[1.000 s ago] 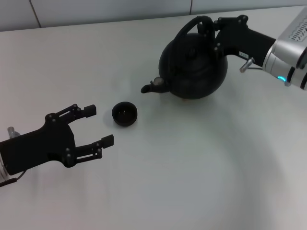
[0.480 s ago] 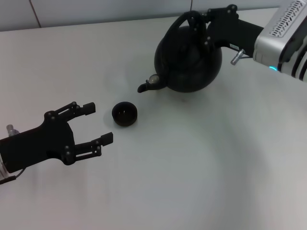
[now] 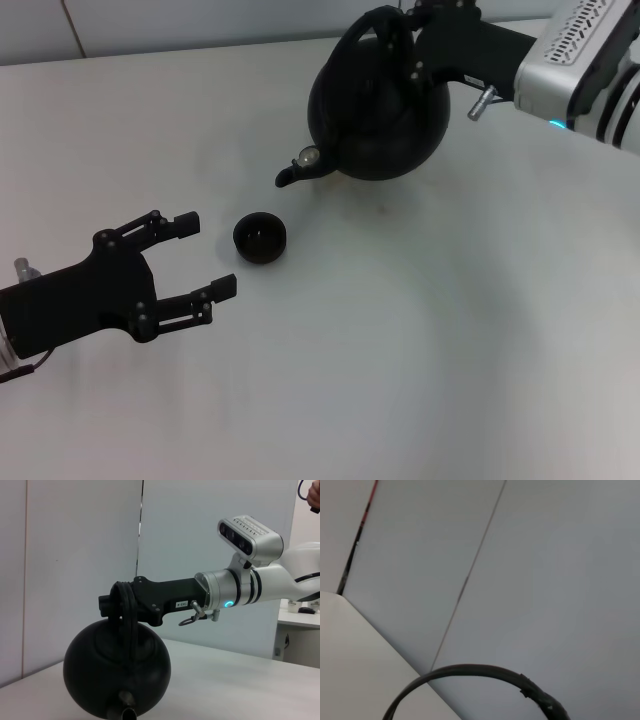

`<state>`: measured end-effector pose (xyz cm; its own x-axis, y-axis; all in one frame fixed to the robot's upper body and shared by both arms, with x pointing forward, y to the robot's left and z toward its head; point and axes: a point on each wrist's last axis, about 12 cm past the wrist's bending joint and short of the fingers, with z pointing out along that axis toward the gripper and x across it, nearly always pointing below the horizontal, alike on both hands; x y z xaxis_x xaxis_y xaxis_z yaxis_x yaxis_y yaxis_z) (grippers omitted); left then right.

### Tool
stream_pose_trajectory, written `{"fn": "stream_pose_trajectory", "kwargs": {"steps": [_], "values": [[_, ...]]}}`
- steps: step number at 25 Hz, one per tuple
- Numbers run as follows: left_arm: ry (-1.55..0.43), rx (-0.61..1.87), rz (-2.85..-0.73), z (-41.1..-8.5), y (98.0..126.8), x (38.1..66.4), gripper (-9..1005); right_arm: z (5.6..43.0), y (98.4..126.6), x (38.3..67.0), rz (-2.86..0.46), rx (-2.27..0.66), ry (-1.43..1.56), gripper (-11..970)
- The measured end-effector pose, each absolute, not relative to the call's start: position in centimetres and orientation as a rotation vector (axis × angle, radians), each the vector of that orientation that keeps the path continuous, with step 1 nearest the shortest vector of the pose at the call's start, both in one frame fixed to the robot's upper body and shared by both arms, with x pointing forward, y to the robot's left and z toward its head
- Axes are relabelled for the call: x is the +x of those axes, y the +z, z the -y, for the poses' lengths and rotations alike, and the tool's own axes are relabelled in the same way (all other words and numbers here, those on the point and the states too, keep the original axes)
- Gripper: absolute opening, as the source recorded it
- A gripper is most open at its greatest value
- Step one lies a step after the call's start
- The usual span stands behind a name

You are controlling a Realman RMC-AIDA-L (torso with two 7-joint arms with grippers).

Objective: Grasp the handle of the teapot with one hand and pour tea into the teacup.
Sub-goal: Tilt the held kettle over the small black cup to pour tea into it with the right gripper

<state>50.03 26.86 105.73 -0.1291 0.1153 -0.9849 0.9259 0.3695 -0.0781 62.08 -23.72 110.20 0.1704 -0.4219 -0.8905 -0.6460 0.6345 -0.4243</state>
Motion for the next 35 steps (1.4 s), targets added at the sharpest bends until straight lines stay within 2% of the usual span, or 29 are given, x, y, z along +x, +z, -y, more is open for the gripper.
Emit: {"fn": "stream_pose_trajectory", "kwargs": {"steps": [35], "values": [[-0.923,0.965,-1.548,-27.2,105.4,49.6,863,21.1,111.4,62.8,-1.377,-1.057,0.218,88]]}}
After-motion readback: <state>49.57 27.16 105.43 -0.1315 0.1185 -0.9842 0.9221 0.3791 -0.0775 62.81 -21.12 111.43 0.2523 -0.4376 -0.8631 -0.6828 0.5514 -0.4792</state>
